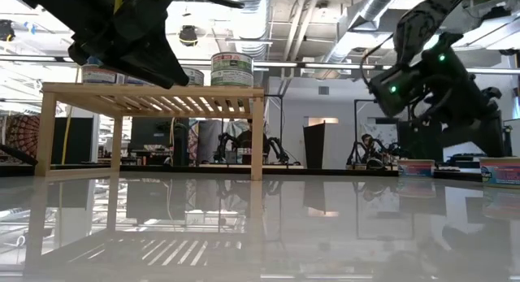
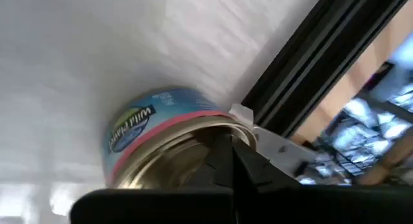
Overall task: Stack canned seafood by type on shelf
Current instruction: Put the blue tuna on the shelf
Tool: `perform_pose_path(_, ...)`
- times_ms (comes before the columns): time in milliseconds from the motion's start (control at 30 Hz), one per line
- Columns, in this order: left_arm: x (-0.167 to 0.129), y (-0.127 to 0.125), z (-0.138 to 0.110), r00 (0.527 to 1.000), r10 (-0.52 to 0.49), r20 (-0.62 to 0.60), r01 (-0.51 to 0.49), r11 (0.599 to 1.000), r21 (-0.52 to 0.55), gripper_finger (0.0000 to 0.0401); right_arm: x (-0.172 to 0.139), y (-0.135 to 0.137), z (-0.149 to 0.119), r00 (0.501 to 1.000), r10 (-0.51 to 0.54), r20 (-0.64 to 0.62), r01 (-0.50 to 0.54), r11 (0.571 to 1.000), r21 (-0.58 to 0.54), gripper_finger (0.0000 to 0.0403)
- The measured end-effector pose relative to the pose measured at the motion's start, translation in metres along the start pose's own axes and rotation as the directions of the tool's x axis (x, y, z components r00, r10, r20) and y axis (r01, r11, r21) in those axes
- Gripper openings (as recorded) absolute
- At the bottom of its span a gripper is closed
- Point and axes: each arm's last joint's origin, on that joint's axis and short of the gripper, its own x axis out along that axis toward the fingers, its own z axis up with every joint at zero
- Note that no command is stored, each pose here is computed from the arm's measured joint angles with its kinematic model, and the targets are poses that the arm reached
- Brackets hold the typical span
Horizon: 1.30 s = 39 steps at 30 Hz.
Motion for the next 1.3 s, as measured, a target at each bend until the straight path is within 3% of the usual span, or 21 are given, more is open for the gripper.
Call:
perform_pose_path(167, 0.000, 0.000, -0.001, 1.000, -0.005, -0.018, 0.005, 1.000, -0.002, 0.0141, 0.004, 0.022, 0.001, 1.000, -0.001, 0.020, 0.003, 0.997, -0.082, 0.0016)
perform_pose_path(333, 0.000, -0.001, 0.000, 1.000, -0.008, -0.017, 0.008, 1.000, -0.006, 0.0141, -0.008, 0.046, -0.008, 0.997, -0.007, 0.074, 0.014, 0.996, -0.093, 0.0018)
perform_pose_path(467, 0.000, -0.001, 0.000, 1.000, -0.008, -0.017, 0.008, 1.000, -0.006, 0.0141, -0.031, 0.067, -0.017, 0.980, 0.088, 0.178, -0.063, 0.988, -0.141, 0.0019)
perform_pose_path(567, 0.000, -0.001, 0.000, 1.000, -0.007, -0.017, 0.007, 1.000, -0.006, 0.0141, -0.055, 0.086, -0.023, 0.936, 0.212, 0.281, -0.163, 0.969, -0.186, 0.0019)
perform_pose_path(667, 0.000, -0.001, 0.000, 1.000, -0.007, -0.020, 0.008, 1.000, 0.022, 0.0141, -0.077, 0.105, -0.028, 0.852, 0.363, 0.378, -0.272, 0.922, -0.275, 0.0019)
perform_pose_path(800, -0.003, 0.002, -0.006, 0.991, -0.018, -0.136, 0.029, 0.997, 0.076, 0.0141, -0.102, 0.133, -0.035, 0.672, 0.598, 0.437, -0.405, 0.790, -0.459, 0.0019)
perform_pose_path(933, -0.009, 0.008, -0.012, 0.976, 0.008, -0.216, 0.005, 0.998, 0.058, 0.0141, -0.120, 0.150, -0.043, 0.502, 0.741, 0.446, -0.446, 0.664, -0.601, 0.0019)
perform_pose_path(1167, -0.014, 0.013, -0.014, 0.977, 0.031, -0.211, -0.032, 0.999, -0.002, 0.0141, -0.139, 0.162, -0.049, 0.297, 0.830, 0.472, -0.384, 0.556, -0.737, 0.0020)
perform_pose_path(1233, -0.014, 0.011, -0.013, 0.982, 0.021, -0.187, -0.025, 0.999, -0.022, 0.0141, -0.143, 0.159, -0.052, 0.271, 0.839, 0.472, -0.357, 0.543, -0.760, 0.0021)
perform_pose_path(1300, -0.012, 0.009, -0.012, 0.984, 0.011, -0.178, -0.016, 1.000, -0.025, 0.0141, -0.145, 0.152, -0.055, 0.276, 0.836, 0.474, -0.354, 0.547, -0.759, 0.0021)
